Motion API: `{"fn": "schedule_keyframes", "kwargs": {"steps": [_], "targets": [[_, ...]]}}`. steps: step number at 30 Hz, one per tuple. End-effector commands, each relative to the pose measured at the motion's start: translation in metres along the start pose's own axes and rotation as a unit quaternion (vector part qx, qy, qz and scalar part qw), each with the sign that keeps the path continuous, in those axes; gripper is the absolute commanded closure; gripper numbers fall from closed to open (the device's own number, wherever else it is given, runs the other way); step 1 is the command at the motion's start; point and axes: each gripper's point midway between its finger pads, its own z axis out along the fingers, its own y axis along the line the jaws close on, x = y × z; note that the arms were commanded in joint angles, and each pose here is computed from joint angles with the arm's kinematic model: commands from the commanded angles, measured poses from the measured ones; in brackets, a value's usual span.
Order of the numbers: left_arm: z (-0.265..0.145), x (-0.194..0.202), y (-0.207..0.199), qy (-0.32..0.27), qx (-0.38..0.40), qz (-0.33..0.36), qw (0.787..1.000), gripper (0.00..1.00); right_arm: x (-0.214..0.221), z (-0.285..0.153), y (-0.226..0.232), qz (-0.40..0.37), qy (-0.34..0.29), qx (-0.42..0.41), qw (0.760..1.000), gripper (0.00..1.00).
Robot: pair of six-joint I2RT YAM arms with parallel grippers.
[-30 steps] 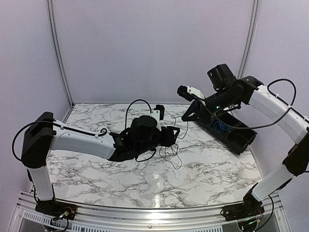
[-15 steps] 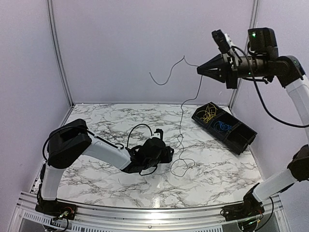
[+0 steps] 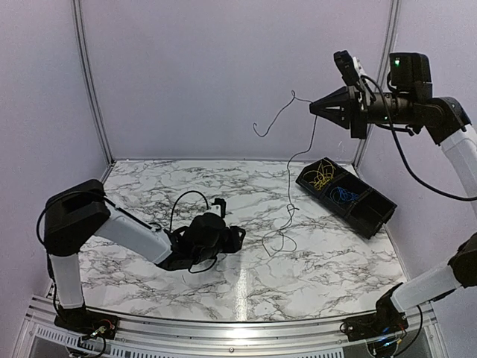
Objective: Untangle the cables
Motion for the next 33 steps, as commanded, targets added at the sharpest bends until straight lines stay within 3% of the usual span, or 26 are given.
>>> {"fn": "schedule_keyframes", "kwargs": {"steps": [1, 7, 13, 24, 33], "targets": [[-0.052, -0.050, -0.032, -0.084, 0.078, 0.033, 0.993, 0.49, 0.021, 0.010, -0.008, 0.020, 0.010, 0.016, 1.000, 1.00], [-0.089, -0.041, -0.051, -0.077, 0.139, 0.165, 0.973, 0.44, 0.049, 0.020, -0.001, 0.043, 0.022, 0.008, 0.999, 1.00], [-0.097, -0.034, -0.072, -0.061, 0.190, 0.189, 0.962, 0.43, 0.059, 0.027, -0.002, 0.062, 0.026, 0.002, 0.998, 1.00], [-0.074, -0.027, -0.100, -0.072, 0.195, 0.227, 0.951, 0.41, 0.068, 0.033, 0.001, 0.077, 0.029, -0.011, 0.997, 1.00], [-0.043, -0.037, -0.111, -0.101, 0.154, 0.315, 0.931, 0.41, 0.069, 0.035, 0.004, 0.086, 0.026, -0.024, 0.996, 1.00]]}}
